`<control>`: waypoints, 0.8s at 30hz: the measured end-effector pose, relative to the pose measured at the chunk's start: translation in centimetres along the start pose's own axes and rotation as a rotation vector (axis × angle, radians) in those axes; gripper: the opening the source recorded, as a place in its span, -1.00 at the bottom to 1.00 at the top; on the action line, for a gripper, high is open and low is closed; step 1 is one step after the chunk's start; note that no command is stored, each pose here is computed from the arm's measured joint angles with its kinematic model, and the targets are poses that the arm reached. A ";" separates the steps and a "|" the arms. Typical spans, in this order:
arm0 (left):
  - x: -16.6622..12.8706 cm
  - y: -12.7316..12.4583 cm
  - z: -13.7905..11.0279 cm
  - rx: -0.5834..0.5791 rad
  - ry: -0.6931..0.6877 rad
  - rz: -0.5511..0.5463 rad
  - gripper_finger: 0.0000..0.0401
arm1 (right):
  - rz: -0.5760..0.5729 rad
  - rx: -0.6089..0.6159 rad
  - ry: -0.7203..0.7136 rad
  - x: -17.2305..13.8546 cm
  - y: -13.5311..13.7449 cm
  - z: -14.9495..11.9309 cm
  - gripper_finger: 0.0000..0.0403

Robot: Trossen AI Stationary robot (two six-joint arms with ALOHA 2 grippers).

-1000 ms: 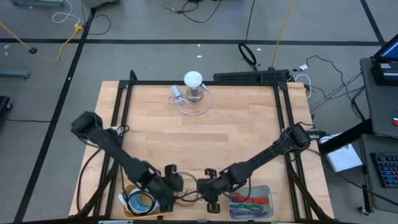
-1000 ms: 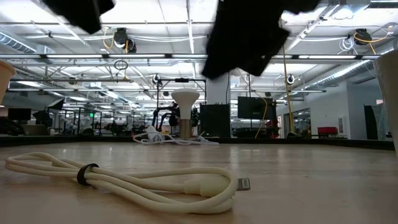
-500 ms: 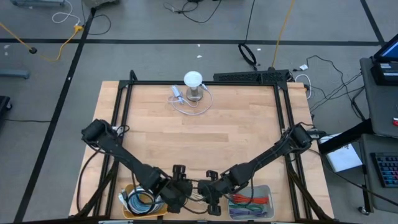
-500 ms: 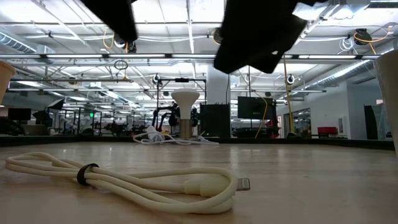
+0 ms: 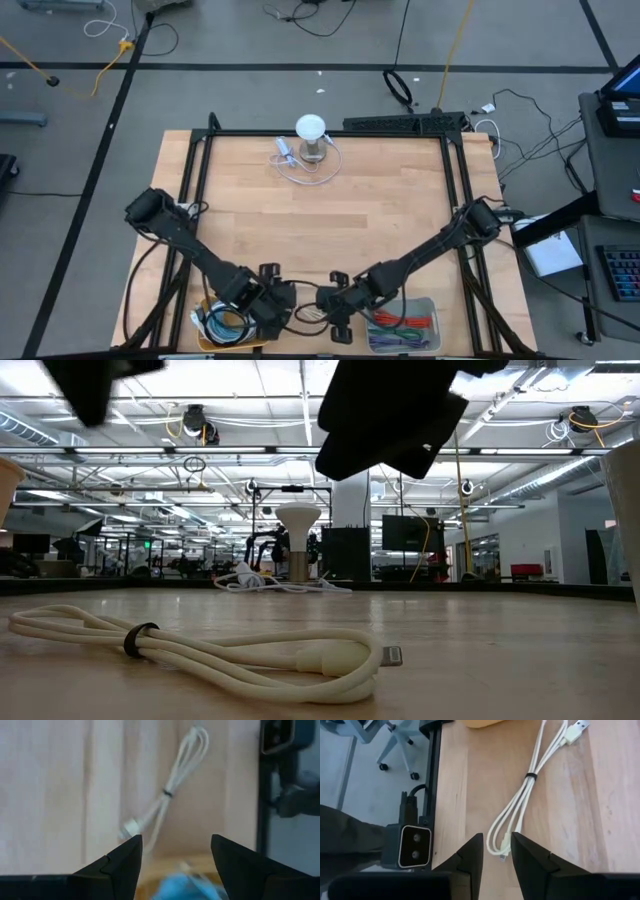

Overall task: Pick & Place USB Port
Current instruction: Put the brown charger cable into the gray bin

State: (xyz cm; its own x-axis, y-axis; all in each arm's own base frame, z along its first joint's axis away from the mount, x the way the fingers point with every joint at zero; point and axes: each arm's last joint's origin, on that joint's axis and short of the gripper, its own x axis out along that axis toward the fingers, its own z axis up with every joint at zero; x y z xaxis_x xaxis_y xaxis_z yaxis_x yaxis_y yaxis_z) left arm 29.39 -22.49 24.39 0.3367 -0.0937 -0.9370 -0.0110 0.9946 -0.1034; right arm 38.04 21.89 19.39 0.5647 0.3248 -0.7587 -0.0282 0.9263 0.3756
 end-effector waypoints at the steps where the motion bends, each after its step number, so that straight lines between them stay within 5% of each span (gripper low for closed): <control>1: -0.6 -0.4 -0.6 -0.014 0.015 -0.010 0.20 | -0.001 0.002 -0.001 0.0 -0.1 0.1 -0.55; 5: -6.5 -1.2 -3.9 -0.110 -0.108 0.048 0.10 | 0.006 -0.004 -0.016 0.0 -0.1 0.3 -0.55; 8: -11.2 0.2 -6.7 -0.284 -0.292 0.158 -0.06 | 0.021 -0.017 -0.046 0.0 -0.2 0.7 -0.55; 12: -14.9 1.1 -9.7 -0.412 -0.453 0.103 -0.29 | 0.034 -0.018 -0.102 -0.1 -0.8 1.8 -0.55; 18: -14.5 0.4 -10.0 -0.403 -0.444 0.104 -0.47 | 0.003 -0.007 -0.125 1.0 -3.3 3.0 -0.55; 24: -13.2 0.1 -9.8 -0.392 -0.372 0.143 -0.38 | 0.069 0.096 -0.044 4.1 -6.0 2.7 -0.55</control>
State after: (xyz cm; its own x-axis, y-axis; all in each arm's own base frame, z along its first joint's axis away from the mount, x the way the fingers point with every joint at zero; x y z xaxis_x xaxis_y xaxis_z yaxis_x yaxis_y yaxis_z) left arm 15.76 -21.56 33.49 0.6149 0.1340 -0.7772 -0.4065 0.8983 -0.1668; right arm 42.76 17.11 15.49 0.5995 0.3768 -0.7061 0.0098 0.8787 0.4772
